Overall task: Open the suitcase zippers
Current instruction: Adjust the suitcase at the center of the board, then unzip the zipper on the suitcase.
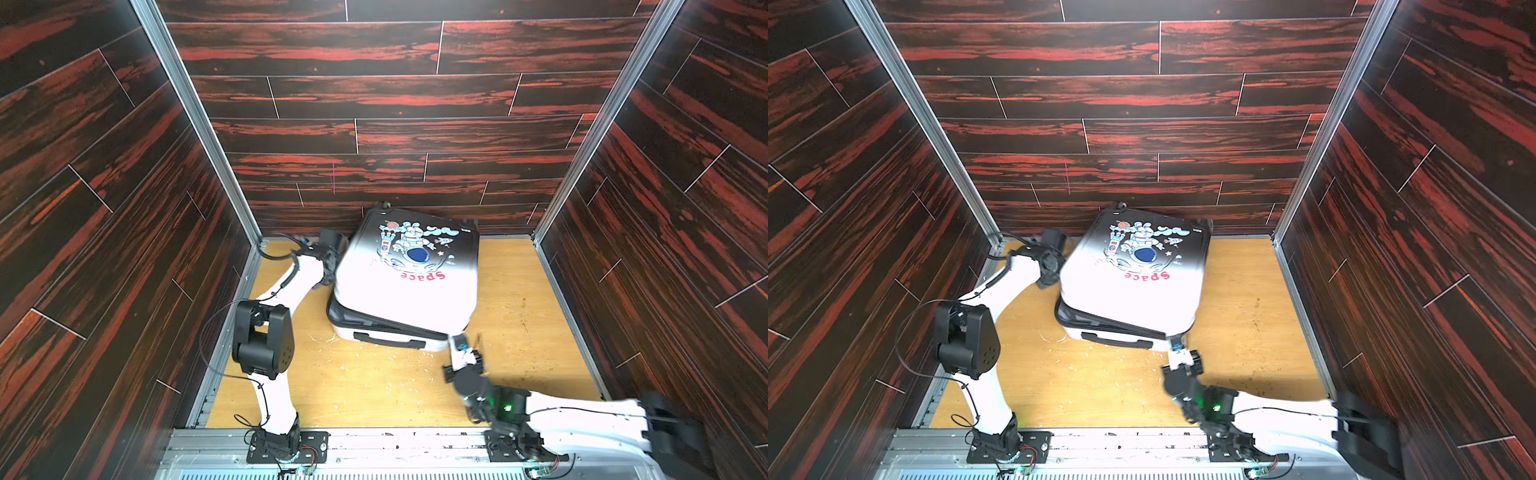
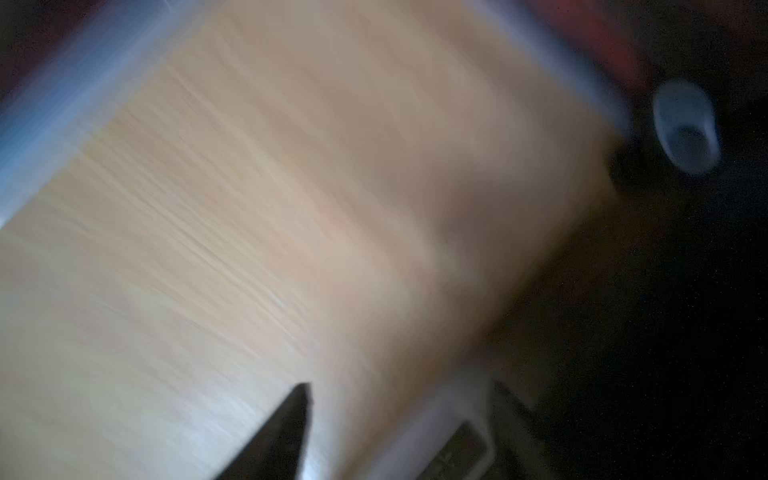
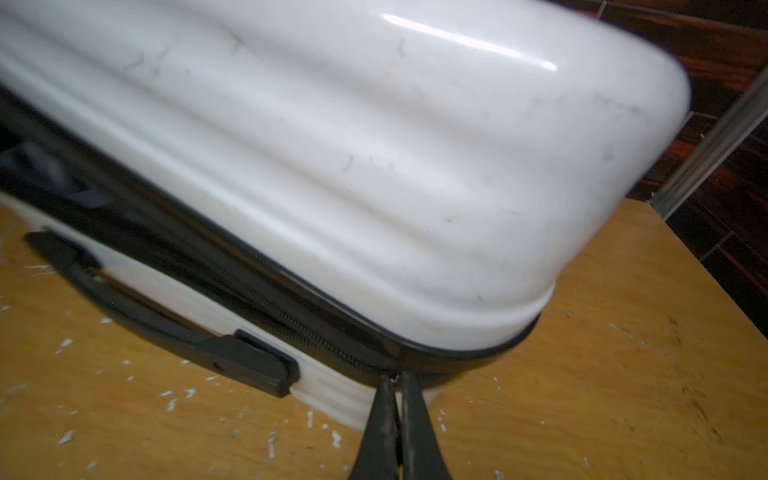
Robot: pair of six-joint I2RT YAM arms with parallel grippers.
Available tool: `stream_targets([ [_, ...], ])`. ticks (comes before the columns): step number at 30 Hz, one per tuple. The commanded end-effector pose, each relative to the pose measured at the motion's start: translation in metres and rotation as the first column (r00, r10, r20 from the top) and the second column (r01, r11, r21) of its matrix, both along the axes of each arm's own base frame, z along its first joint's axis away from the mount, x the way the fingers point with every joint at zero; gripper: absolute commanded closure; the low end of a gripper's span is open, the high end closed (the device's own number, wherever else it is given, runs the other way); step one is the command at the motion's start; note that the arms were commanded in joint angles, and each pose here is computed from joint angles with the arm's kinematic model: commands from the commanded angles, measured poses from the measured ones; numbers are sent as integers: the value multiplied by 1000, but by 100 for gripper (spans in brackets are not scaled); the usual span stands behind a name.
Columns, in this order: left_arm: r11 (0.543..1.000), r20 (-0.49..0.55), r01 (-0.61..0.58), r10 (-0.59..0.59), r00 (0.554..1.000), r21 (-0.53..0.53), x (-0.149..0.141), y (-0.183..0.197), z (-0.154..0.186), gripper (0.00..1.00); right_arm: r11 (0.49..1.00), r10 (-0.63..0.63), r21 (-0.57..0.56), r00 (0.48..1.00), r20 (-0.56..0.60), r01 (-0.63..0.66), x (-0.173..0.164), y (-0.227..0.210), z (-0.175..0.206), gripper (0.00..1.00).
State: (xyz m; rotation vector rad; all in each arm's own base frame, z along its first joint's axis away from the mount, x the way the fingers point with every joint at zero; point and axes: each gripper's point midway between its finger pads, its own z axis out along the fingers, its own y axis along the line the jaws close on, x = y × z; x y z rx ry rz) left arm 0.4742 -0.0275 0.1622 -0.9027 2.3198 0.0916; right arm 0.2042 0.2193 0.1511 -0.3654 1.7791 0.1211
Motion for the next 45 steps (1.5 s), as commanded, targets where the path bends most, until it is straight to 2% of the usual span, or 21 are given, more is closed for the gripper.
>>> stream_targets([
  [1, 996, 102, -21, 12, 995, 87, -41, 9, 77, 12, 984, 85, 158, 996, 18, -87, -6, 35, 24, 100],
  [4, 995, 133, -51, 38, 990, 90, -81, 22, 85, 9, 976, 110, 190, 994, 13, -110, -4, 46, 25, 100],
  [7, 998, 148, -55, 54, 987, 5, -124, 23, 77, 9, 969, 128, 209, 992, 14, -128, -3, 57, 28, 100],
  [10, 967, 125, -37, 70, 990, -250, -162, -9, 36, 15, 960, 135, 247, 991, 17, -136, -2, 62, 33, 100],
  [12, 908, 129, -22, 84, 988, -419, -179, -43, 4, 19, 955, 130, 268, 991, 17, -129, 0, 63, 36, 100],
  [15, 857, 171, 18, 82, 982, -515, -191, -87, -20, 19, 945, 133, 298, 991, 20, -133, 2, 66, 42, 100],
  [18, 827, 177, 56, 53, 983, -560, -190, -124, -35, 19, 944, 135, 301, 991, 18, -134, 2, 68, 44, 100],
  [23, 794, 131, 14, 83, 988, -608, -181, -146, -62, 18, 941, 128, 316, 992, 7, -124, 2, 66, 43, 100],
  [28, 780, 104, -12, 98, 990, -626, -178, -153, -85, 24, 942, 123, 313, 992, -1, -117, 2, 64, 41, 100],
  [31, 780, 60, -50, 112, 992, -624, -181, -153, -104, 34, 944, 116, 310, 993, 4, -111, 2, 62, 42, 100],
  [33, 784, 33, -82, 130, 991, -615, -185, -149, -118, 47, 948, 111, 299, 994, 4, -107, 3, 61, 41, 100],
  [35, 798, 22, -107, 149, 989, -593, -189, -141, -125, 64, 959, 80, 274, 997, -2, -77, 5, 53, 35, 100],
  [38, 827, 37, -158, 211, 977, -540, -192, -120, -121, 87, 966, 26, 257, 999, -23, -19, 8, 34, 22, 100],
  [40, 835, 60, -182, 247, 967, -519, -192, -106, -113, 98, 969, 6, 249, 999, -39, 4, 6, 23, 12, 100],
  [45, 821, 59, -232, 305, 950, -521, -187, -86, -106, 100, 979, -56, 192, 998, -41, 63, 5, -3, -8, 100],
])
